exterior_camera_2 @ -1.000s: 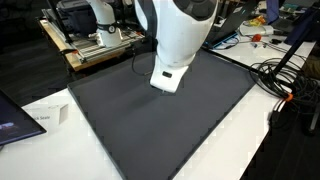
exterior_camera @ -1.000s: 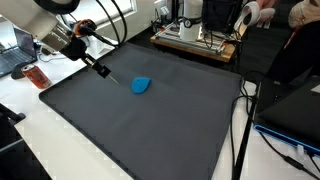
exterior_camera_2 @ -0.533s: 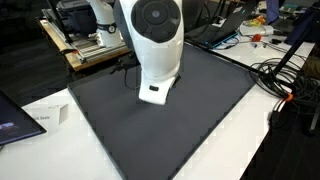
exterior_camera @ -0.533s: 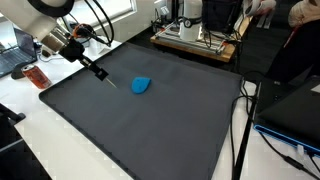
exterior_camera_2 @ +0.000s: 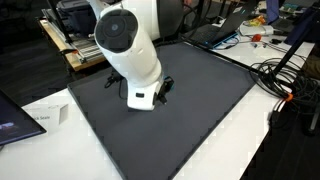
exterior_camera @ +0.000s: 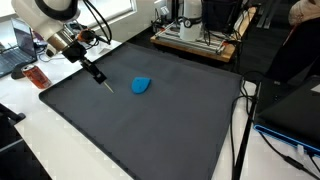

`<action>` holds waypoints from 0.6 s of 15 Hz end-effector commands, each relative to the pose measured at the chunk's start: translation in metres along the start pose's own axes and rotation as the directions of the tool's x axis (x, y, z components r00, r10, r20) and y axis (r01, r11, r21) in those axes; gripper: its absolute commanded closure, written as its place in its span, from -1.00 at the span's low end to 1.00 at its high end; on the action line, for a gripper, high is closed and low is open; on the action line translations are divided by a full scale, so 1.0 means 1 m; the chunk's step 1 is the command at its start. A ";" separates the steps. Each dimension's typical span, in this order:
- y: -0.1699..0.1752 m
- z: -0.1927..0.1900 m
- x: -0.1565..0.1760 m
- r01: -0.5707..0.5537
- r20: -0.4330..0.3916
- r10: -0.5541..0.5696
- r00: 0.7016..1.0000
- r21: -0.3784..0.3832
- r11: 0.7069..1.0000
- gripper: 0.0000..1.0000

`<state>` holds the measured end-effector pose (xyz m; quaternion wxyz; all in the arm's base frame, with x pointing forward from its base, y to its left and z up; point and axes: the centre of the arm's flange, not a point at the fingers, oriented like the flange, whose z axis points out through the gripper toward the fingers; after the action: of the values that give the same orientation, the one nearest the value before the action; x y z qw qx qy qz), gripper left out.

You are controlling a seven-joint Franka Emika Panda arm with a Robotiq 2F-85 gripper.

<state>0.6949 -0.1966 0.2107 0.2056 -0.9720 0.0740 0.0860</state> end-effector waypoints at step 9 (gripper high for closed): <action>-0.011 -0.013 -0.102 -0.018 -0.091 0.020 0.996 0.023 1.000 0.94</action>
<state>0.6402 -0.1951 0.2311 0.2102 -0.9722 0.0875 0.0543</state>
